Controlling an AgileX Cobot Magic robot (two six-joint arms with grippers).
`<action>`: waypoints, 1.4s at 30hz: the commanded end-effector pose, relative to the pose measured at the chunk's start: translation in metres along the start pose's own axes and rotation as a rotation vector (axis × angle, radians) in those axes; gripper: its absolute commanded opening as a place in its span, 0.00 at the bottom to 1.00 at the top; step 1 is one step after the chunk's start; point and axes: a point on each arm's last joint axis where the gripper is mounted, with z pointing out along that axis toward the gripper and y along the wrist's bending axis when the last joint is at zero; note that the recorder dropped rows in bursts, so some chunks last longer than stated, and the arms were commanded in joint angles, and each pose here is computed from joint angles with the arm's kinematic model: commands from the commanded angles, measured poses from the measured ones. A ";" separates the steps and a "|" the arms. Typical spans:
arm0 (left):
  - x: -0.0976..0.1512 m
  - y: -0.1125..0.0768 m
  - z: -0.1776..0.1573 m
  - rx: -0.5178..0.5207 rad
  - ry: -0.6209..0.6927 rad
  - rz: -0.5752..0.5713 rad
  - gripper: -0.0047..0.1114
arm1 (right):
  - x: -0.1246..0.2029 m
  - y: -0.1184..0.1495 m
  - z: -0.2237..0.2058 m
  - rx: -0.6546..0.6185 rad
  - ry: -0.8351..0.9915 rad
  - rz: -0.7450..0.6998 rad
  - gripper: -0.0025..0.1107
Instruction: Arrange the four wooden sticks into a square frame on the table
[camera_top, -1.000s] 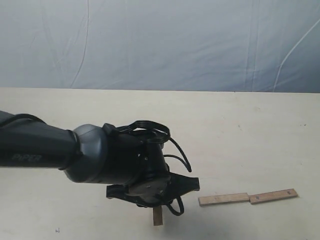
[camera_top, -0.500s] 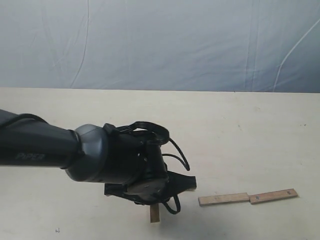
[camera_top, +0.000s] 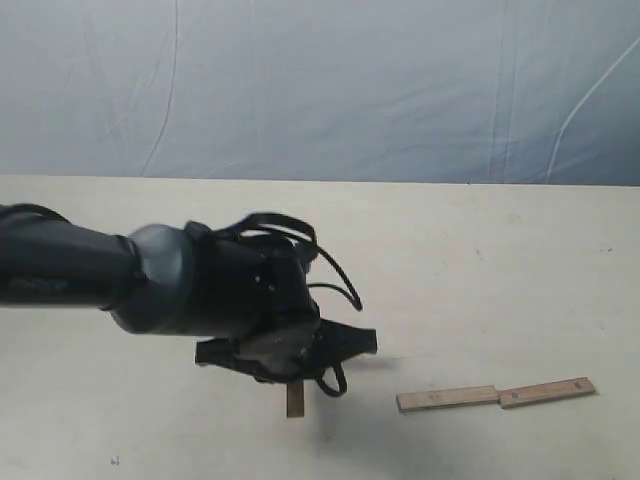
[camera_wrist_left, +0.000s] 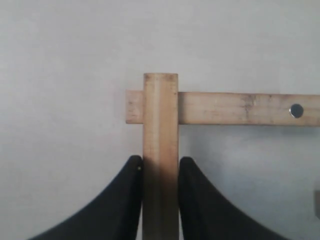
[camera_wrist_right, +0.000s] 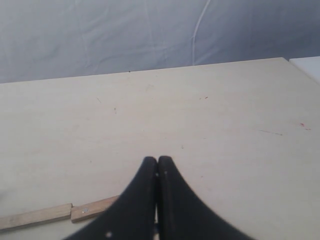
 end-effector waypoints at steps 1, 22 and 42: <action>-0.029 0.012 -0.020 0.021 -0.038 0.028 0.04 | 0.001 0.000 0.000 -0.001 -0.006 -0.005 0.01; -0.091 0.075 0.041 0.042 -0.031 0.059 0.04 | 0.001 0.000 0.000 -0.001 -0.006 -0.006 0.01; -0.111 0.085 -0.050 -0.010 -0.099 0.157 0.04 | 0.001 0.000 0.000 -0.001 -0.006 -0.004 0.01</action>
